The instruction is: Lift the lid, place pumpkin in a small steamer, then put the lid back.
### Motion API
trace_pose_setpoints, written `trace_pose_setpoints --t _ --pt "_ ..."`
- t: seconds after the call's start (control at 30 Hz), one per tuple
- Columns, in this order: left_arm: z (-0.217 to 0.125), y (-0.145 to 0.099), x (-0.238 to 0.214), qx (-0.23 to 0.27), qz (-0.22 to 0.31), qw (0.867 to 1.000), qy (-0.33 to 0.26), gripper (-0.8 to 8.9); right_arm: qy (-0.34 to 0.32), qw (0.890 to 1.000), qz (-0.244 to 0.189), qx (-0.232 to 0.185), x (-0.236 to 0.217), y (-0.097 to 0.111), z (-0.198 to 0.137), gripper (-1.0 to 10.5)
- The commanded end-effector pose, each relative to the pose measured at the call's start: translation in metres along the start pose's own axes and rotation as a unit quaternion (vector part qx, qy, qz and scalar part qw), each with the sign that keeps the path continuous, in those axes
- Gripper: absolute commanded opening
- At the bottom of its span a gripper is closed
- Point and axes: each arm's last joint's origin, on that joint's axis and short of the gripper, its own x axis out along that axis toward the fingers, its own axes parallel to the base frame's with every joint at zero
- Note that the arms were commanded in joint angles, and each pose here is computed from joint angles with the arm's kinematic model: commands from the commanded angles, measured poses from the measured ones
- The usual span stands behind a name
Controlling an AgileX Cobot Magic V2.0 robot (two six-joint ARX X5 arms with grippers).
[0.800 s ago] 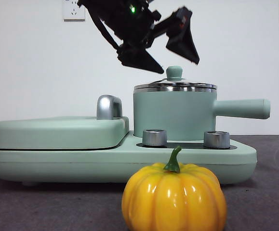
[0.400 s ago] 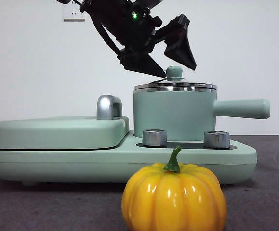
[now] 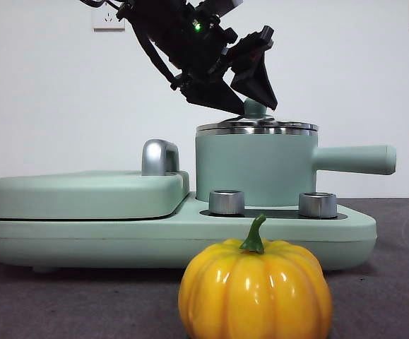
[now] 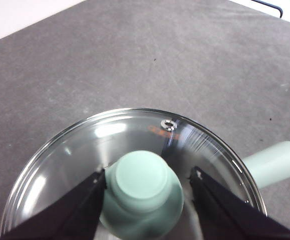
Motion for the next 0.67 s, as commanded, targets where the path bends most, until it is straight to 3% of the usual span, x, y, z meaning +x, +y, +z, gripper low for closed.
trace_pose_setpoints --t 0.03,0.43,0.57,0.67 --pt "0.001 -0.0024 0.0076 0.012 -0.002 1.0 -0.001 1.86 -0.006 1.0 0.002 -0.001 -0.0016 0.0025 0.0033 4.9" --pt "0.001 -0.0024 0.0077 0.011 -0.002 1.0 -0.001 1.7 -0.006 1.0 0.002 0.0 -0.0016 0.0025 0.0033 4.9" --pt "0.0011 -0.0024 0.0077 0.009 -0.002 1.0 -0.002 0.39 -0.006 1.0 0.002 0.005 -0.0016 0.0025 0.0033 4.9" --pt "0.0016 -0.002 0.0074 0.01 -0.001 1.0 -0.004 0.21 -0.006 1.0 0.002 0.006 -0.0016 0.0025 0.0033 4.9"
